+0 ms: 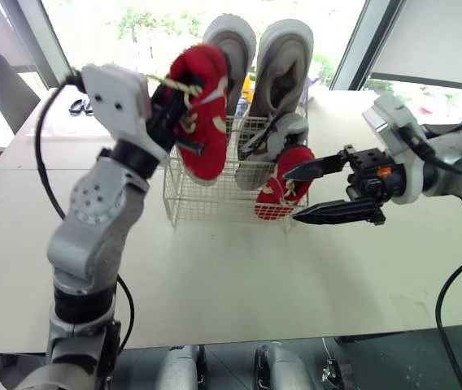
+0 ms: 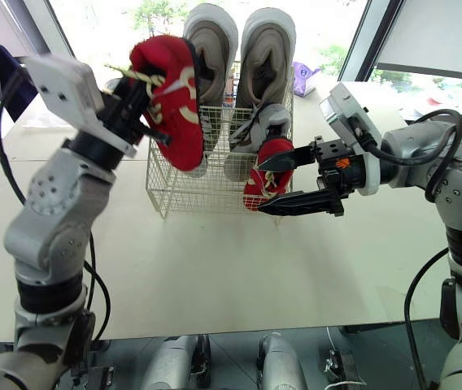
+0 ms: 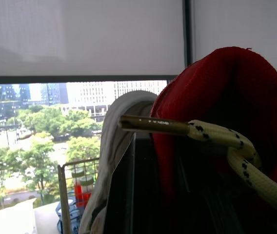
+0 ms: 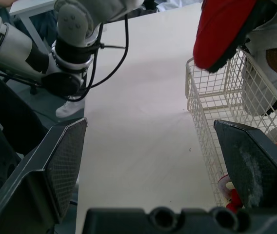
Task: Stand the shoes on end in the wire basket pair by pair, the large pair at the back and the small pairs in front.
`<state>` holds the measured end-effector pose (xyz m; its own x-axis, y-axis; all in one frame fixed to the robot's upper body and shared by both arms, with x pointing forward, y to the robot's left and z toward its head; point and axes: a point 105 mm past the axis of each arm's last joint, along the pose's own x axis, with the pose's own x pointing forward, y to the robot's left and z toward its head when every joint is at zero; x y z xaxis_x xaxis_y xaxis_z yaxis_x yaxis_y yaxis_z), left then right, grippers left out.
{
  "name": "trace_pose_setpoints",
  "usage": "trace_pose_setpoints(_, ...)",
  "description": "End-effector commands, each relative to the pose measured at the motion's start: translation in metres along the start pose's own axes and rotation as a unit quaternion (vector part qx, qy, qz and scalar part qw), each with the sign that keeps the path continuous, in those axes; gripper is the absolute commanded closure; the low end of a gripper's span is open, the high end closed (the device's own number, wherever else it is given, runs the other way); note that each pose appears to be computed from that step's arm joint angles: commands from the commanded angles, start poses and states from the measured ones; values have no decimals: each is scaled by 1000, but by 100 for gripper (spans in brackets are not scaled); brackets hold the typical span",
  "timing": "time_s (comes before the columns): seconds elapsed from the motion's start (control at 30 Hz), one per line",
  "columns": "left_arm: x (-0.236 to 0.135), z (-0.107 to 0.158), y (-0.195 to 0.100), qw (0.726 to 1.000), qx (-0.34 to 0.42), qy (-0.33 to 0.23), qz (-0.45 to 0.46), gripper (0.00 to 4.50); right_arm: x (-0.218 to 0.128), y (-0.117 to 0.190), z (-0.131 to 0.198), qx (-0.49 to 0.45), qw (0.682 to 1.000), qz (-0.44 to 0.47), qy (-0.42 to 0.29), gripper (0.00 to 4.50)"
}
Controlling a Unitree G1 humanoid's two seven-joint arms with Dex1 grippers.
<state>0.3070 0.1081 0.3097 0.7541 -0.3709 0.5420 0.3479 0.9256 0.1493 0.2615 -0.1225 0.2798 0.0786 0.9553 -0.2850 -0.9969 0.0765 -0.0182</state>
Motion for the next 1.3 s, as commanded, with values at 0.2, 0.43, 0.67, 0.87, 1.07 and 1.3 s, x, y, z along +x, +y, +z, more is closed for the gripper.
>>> trace_pose_setpoints(0.2, -19, -29, 3, 997, 42, -6, 60, 447, -1, 16, 6, -16, 999, 35, 18, 0)
trace_pose_setpoints(0.43, -12, -32, 8, 994, 68, -30, 79, 447, 2, 15, 5, -20, 999, 29, 6, 0)
trace_pose_setpoints(0.67, -12, -29, -1, 994, 83, -42, 59, 447, 2, 14, 5, -21, 1000, 23, 2, 0)
trace_pose_setpoints(0.87, -26, -47, -5, 990, 132, -24, 52, 447, 4, 12, 5, -21, 1000, 23, -3, 0)
trace_pose_setpoints(1.07, -37, -69, -7, 991, 121, -1, 61, 447, 6, 10, 5, -21, 999, 24, -6, 0)
trace_pose_setpoints(1.3, -40, -63, 19, 991, 37, 21, 127, 447, 7, 7, 5, -23, 999, 21, -9, 0)
